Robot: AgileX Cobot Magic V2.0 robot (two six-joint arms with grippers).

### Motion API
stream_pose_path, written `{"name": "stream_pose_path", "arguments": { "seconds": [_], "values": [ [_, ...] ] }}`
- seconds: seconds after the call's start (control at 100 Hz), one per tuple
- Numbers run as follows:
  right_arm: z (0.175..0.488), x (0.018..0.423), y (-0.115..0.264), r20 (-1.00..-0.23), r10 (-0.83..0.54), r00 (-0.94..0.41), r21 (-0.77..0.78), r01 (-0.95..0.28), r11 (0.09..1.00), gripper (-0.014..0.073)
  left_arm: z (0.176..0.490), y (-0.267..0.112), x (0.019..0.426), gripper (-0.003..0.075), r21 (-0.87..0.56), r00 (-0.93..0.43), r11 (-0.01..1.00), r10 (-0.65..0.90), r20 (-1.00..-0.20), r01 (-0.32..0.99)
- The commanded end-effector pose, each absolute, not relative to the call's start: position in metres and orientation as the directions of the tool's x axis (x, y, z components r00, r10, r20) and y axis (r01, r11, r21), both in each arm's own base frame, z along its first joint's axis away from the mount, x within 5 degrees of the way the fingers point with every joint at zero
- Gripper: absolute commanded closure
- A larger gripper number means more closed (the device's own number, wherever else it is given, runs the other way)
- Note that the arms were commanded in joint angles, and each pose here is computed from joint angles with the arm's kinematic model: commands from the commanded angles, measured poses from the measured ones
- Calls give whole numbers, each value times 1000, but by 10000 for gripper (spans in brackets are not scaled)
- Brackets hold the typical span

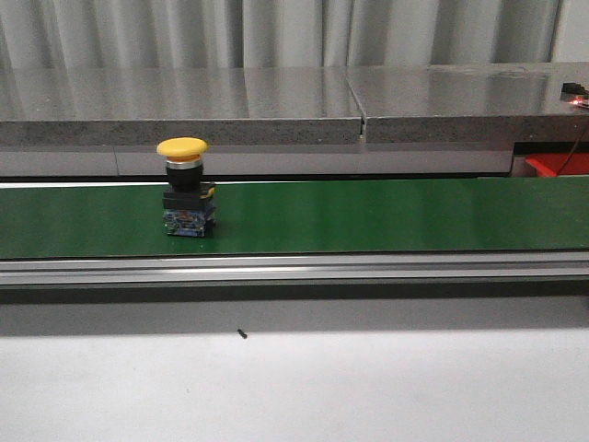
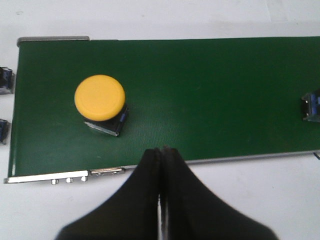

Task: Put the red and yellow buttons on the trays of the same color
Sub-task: 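Lower the second yellow button onto the belt and open the left gripper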

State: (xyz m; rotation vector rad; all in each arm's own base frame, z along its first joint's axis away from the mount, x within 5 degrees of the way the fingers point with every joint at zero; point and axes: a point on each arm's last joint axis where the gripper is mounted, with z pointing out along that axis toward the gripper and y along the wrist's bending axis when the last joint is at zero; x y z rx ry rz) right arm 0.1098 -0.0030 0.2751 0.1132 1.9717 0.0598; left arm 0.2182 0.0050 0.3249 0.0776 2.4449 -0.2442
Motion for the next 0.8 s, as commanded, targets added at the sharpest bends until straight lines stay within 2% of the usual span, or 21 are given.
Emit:
{"name": "stream_pose_path", "arguments": {
  "seconds": [0.0, 0.5, 0.79],
  "values": [
    [289, 112, -4, -949, 96, -300, 83, 53, 995, 656, 339, -2, 207, 741, -142, -711, 979, 4, -703, 146],
    [289, 112, -4, -949, 96, -300, 83, 53, 995, 656, 341, -12, 148, 741, -127, -623, 976, 12, -782, 177],
    [289, 112, -4, -949, 96, -300, 83, 53, 995, 656, 349, -23, 125, 741, -121, -556, 960, 41, -830, 251]
  ]
}}
